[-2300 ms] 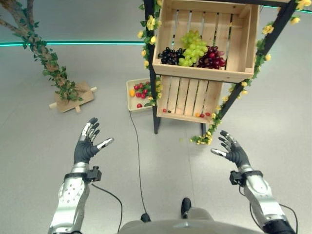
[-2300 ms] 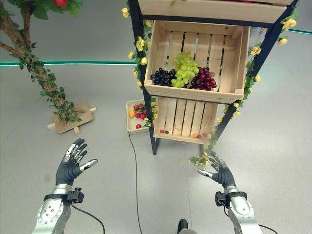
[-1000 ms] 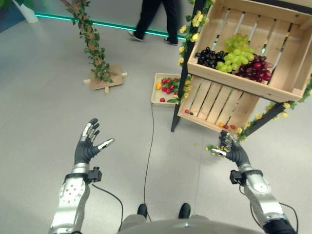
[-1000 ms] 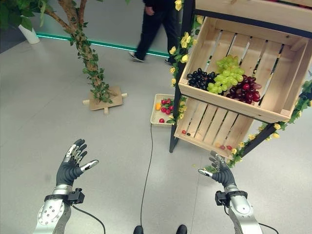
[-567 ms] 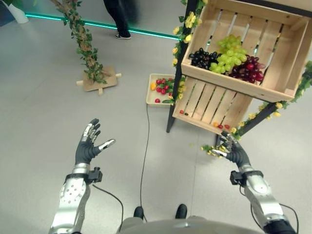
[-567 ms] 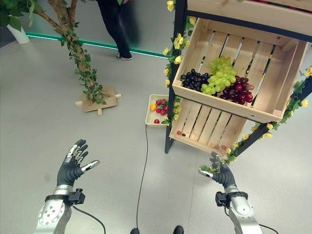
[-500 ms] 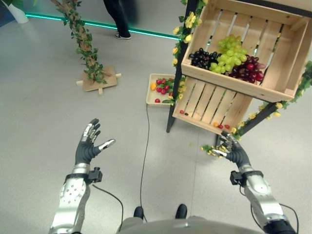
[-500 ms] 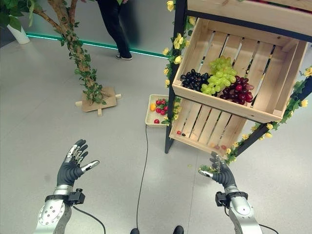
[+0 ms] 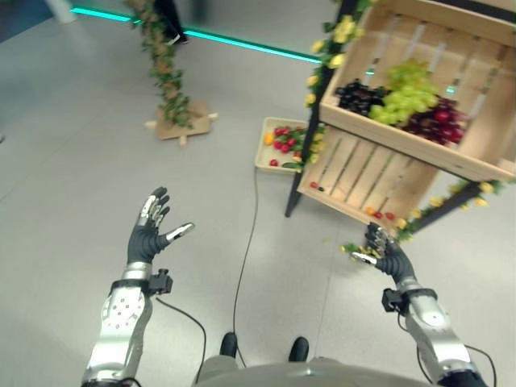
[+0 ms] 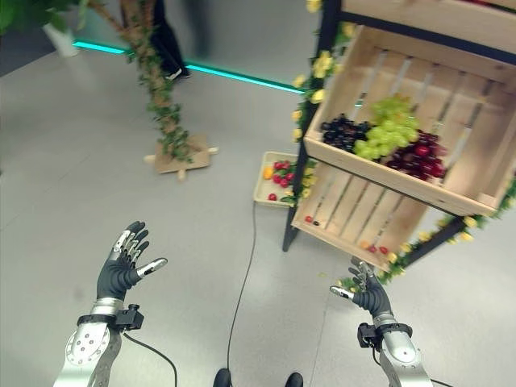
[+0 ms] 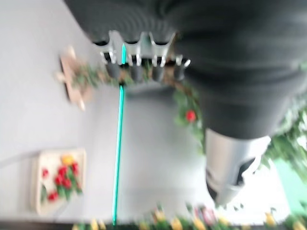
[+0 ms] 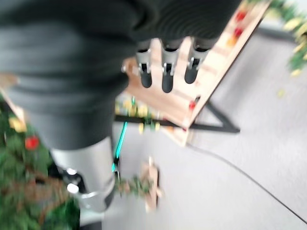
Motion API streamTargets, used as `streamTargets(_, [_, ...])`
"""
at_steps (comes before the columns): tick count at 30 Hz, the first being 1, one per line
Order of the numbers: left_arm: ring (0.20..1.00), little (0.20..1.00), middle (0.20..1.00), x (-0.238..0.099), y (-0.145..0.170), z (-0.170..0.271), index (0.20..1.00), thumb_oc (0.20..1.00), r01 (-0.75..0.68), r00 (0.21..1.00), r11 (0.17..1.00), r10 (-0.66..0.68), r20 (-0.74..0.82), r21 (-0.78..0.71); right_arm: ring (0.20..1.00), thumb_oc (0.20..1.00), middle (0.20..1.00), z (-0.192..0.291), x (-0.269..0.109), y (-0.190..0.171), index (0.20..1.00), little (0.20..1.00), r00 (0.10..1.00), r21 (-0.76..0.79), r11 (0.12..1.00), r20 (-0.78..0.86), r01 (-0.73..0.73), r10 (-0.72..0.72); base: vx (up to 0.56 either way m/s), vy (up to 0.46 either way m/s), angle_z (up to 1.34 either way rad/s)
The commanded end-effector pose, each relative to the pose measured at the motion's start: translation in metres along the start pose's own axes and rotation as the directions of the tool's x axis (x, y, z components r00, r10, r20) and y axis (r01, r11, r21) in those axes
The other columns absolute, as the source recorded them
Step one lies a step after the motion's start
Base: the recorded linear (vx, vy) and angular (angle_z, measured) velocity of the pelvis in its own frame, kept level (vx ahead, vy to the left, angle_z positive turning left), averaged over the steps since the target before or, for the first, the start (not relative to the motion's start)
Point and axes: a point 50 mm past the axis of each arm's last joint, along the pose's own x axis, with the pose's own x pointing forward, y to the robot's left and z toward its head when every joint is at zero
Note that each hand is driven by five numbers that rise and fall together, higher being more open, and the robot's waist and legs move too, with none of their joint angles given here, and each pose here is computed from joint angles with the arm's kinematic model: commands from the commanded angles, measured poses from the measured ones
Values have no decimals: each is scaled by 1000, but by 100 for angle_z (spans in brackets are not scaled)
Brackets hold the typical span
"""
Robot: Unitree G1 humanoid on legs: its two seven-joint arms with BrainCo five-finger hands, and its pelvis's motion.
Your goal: Pick up the fruits from the basket on one side to the basket on the other side
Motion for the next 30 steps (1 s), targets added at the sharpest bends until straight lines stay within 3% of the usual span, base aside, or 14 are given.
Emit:
streamTargets(1, [1000, 1000, 1000, 5, 2, 24, 1000, 1000, 20, 992, 1000, -20, 127, 5, 1000, 1000, 1000, 32, 14, -11, 1000, 1000, 985, -2, 998, 162, 57, -56, -103, 115, 75])
streamTargets(30, [1000, 1000, 1000, -5, 17, 20, 1000, 1000, -20, 996, 998, 15, 88, 53, 1000, 1000, 1000, 14, 15, 7, 1000, 1000, 997, 25, 1000, 78, 7, -9, -2, 85, 3])
